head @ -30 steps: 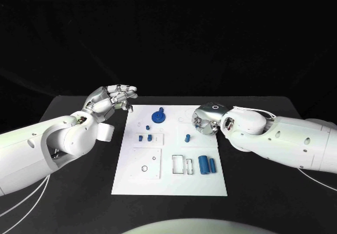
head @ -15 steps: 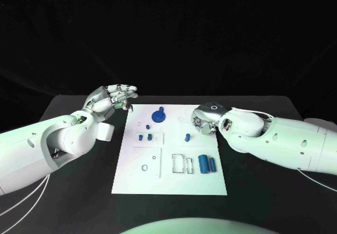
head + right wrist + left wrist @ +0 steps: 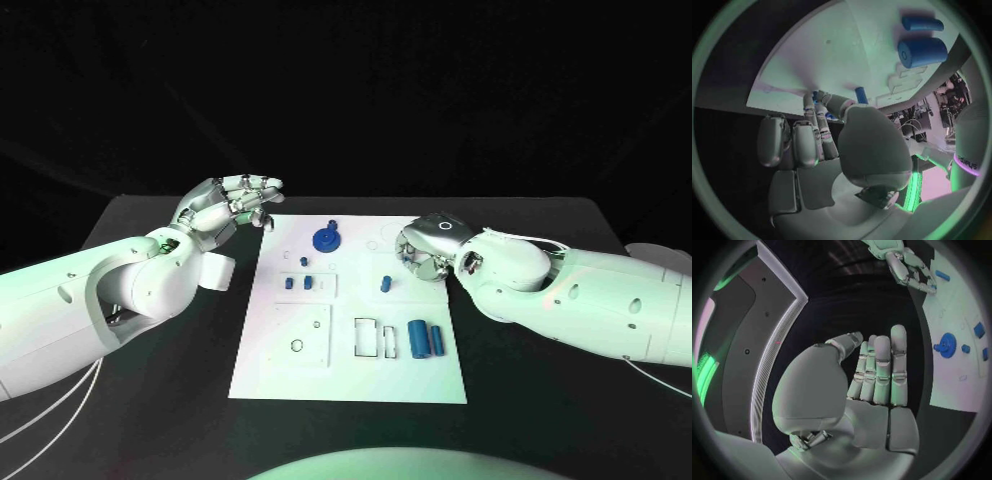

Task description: Assemble the parts on the task board

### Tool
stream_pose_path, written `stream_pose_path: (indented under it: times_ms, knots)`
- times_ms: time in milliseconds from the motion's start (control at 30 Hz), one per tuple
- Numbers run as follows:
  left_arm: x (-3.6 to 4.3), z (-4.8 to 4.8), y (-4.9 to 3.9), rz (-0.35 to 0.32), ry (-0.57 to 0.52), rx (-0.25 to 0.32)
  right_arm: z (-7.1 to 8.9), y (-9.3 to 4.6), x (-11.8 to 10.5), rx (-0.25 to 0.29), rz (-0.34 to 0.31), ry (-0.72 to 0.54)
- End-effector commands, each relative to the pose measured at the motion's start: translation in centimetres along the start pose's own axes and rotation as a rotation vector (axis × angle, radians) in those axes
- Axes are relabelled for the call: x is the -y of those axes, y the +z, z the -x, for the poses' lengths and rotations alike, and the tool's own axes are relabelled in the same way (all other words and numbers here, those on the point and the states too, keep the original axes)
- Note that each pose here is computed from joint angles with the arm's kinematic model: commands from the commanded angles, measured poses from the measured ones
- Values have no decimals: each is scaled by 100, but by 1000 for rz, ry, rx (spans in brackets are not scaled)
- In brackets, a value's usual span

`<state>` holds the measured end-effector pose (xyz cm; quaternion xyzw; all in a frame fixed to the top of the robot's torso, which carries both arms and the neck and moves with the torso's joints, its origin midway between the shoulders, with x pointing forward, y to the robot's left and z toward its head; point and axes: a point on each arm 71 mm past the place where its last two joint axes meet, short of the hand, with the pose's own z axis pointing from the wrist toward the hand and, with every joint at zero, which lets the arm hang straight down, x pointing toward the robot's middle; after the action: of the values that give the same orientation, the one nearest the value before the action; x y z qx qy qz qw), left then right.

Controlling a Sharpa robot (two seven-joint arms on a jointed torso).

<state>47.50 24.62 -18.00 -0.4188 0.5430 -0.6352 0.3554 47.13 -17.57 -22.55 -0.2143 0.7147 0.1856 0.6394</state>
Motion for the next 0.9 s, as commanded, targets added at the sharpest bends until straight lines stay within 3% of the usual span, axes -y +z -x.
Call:
stream_pose_path:
  times_ms: [33,567,900]
  knots:
    - [-1,-18,3,-3,2,-12,62,-14,-21,50,12,-5]
    - [-7,0,2,-1,4,-7,310,-143,-72,158,42,43]
    - [-17,-17,12,-1,2,-10,435,-174,-519,213,160,130]
